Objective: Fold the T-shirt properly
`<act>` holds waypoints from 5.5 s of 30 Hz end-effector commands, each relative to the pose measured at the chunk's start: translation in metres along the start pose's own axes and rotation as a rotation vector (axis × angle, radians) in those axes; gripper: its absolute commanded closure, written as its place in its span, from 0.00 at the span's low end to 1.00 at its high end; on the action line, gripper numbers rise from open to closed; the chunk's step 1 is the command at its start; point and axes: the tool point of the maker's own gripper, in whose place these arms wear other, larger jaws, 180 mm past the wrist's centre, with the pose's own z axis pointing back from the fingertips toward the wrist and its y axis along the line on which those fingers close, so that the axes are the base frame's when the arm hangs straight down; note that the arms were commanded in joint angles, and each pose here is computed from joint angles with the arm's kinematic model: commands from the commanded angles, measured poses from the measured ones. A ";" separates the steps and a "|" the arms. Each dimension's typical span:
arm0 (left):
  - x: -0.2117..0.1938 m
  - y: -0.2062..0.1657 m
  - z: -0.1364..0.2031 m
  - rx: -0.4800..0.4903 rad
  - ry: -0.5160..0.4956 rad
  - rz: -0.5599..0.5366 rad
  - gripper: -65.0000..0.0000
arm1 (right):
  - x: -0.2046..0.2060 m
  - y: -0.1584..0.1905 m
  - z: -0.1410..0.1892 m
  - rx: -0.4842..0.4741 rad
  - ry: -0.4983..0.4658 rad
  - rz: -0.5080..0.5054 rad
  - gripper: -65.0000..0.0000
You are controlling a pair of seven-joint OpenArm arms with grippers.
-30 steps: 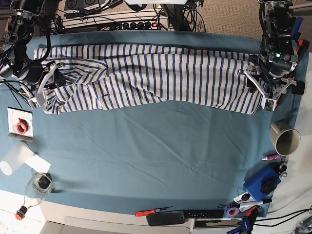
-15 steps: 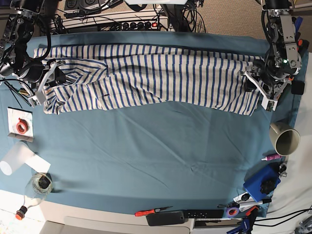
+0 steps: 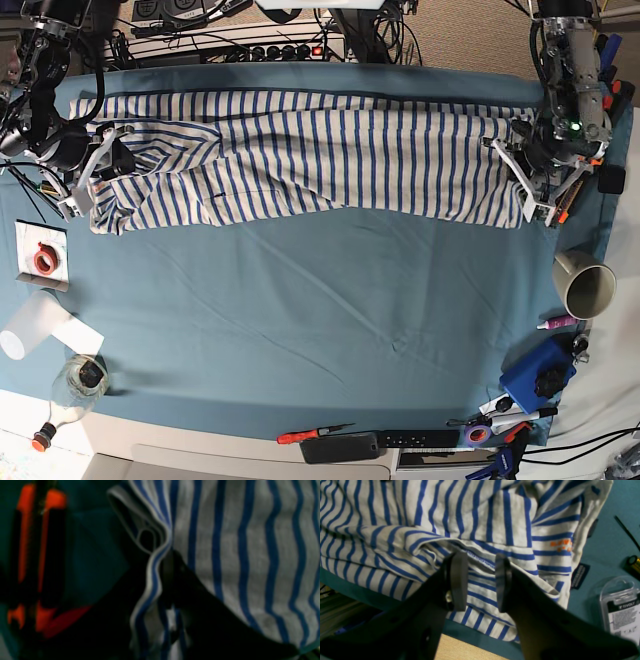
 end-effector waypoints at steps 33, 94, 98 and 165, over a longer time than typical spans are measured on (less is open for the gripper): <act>0.068 -0.237 0.104 -0.617 -0.477 -0.514 1.00 | 0.018 -0.026 0.009 -0.132 -0.065 0.011 0.71; 0.083 -0.319 0.104 -0.695 -0.426 -0.448 0.74 | 0.020 -0.032 0.011 -0.164 -0.074 0.010 0.71; 0.080 -0.294 0.092 -0.532 -0.394 -0.424 0.82 | 0.022 -0.032 0.011 -0.165 -0.082 0.011 0.71; 0.040 -0.276 0.055 -0.408 -0.279 -0.399 0.89 | -0.047 -0.075 -0.018 0.117 -0.094 -0.547 1.00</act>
